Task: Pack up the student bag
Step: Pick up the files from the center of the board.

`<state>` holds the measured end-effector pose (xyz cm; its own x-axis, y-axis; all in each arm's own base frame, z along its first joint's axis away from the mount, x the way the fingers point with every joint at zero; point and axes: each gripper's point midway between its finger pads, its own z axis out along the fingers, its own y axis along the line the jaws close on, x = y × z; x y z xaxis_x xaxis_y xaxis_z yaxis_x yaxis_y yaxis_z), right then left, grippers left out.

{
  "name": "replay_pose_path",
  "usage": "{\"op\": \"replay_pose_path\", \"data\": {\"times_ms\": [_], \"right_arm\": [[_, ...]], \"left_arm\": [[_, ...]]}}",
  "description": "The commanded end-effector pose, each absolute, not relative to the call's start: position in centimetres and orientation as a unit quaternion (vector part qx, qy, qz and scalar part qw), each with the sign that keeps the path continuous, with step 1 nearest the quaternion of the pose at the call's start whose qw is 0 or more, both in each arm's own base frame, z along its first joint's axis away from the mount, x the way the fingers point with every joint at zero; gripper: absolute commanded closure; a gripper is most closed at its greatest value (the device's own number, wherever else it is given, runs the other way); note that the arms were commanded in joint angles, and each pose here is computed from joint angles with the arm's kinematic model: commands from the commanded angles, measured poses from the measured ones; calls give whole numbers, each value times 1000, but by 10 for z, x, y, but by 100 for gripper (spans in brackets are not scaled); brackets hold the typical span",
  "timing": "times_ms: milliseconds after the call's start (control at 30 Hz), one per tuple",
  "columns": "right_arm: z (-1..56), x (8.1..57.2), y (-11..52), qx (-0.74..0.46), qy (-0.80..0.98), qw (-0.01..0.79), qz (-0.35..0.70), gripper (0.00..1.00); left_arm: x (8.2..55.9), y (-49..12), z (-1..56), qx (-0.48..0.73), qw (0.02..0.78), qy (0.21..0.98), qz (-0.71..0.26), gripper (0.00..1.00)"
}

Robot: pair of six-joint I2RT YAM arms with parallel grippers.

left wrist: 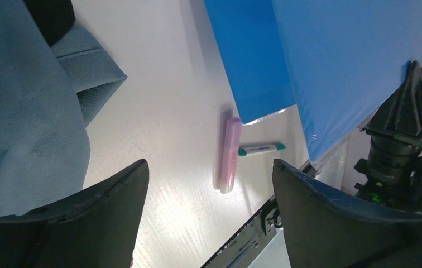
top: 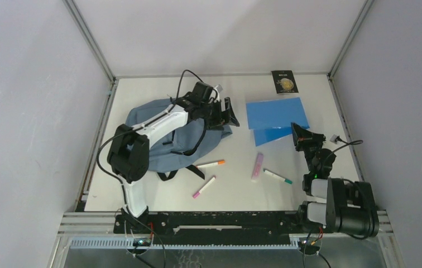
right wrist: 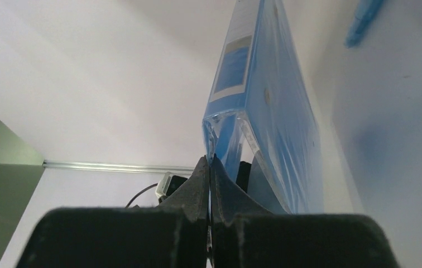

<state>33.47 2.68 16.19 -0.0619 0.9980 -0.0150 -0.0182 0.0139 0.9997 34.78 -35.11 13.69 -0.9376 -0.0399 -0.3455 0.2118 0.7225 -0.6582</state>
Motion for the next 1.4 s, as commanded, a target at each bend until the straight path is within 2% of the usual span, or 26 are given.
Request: {"op": "replay_pose_path", "data": {"times_ms": [0,267,600,867,1133,1367], "right_arm": [[192,338,27,432,528,530,504,100],[249,330,40,340,575,577,470,100],[294,316,77,206,604,584,502,100],[316,303,102,102,652,601,451,100],[309,298,114,9,717,604,349,100],[314,276,136,-96,726,571,371,100]], "left_arm": [[349,-349,171,24,190,888,-417,14],[353,-345,214,9,221,847,-483,12],[361,-330,264,-40,277,766,-579,0],[350,-343,264,-39,237,712,-659,0],[349,-343,270,-11,259,704,-661,0],[348,-327,269,80,326,744,-578,0]]}}
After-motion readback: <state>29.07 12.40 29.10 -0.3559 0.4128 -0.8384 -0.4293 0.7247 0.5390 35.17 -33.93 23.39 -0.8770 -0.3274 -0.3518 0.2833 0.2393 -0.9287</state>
